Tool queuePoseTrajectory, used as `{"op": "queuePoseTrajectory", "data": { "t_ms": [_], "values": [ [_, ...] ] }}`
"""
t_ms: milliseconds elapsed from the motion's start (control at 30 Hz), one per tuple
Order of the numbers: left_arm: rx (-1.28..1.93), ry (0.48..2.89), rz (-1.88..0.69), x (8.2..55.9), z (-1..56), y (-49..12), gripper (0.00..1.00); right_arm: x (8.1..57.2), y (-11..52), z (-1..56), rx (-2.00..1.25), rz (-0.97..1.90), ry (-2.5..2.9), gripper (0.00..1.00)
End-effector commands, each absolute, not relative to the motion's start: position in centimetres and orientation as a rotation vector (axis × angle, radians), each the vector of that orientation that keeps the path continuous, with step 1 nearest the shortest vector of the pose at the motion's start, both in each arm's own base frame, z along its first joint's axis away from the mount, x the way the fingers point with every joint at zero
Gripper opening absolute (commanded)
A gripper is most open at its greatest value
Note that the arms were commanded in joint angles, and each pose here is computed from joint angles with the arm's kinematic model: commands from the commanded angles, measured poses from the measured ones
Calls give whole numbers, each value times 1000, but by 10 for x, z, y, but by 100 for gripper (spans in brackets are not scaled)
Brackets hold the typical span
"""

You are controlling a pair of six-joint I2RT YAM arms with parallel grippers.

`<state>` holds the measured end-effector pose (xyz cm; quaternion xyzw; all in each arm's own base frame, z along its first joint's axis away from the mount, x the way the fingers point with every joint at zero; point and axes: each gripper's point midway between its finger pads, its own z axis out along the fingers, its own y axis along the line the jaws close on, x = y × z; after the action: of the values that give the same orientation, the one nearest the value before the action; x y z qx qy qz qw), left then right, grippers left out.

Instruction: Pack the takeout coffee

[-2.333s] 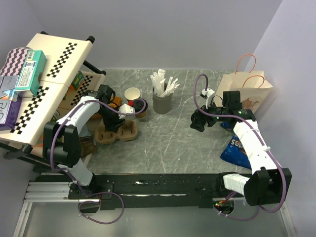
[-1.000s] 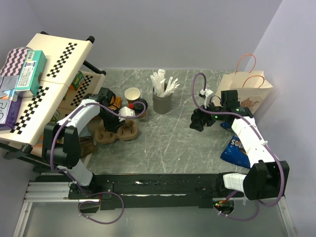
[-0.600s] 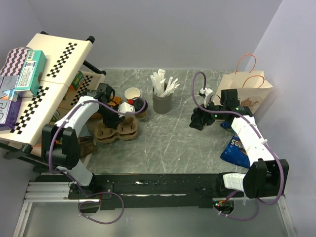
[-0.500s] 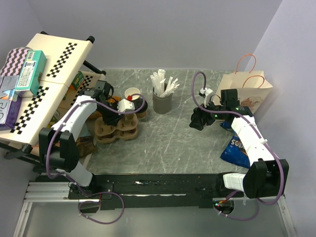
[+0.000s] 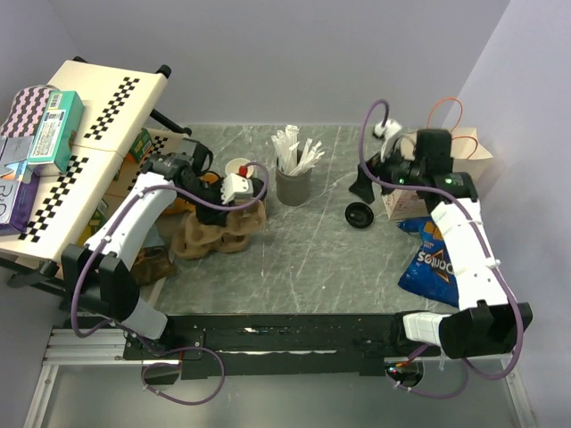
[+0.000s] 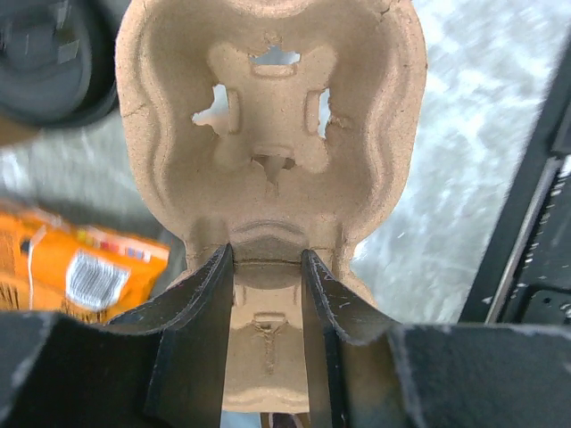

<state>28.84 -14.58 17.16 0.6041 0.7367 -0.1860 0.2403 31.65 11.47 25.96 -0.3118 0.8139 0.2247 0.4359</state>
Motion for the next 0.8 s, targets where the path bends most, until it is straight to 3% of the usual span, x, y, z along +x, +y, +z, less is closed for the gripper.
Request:
{"op": "queuePoseTrajectory", "data": {
  "t_ms": [0, 233, 467, 600, 767],
  "values": [
    [1683, 1887, -623, 258, 207, -180, 1, 346, 83, 357, -585, 275, 1853, 97],
    [1745, 1776, -691, 226, 218, -219, 1, 374, -14, 436, -189, -108, 1741, 88],
    [1681, 1734, -714, 220, 228, -228, 1, 370, -70, 421, -134, -299, 1834, 87],
    [1669, 1720, -720, 217, 231, -229, 1, 366, -66, 394, -260, -296, 1933, 86],
    [1669, 1725, -730, 214, 227, -229, 1, 367, -79, 375, -307, -375, 1995, 78]
  ]
}}
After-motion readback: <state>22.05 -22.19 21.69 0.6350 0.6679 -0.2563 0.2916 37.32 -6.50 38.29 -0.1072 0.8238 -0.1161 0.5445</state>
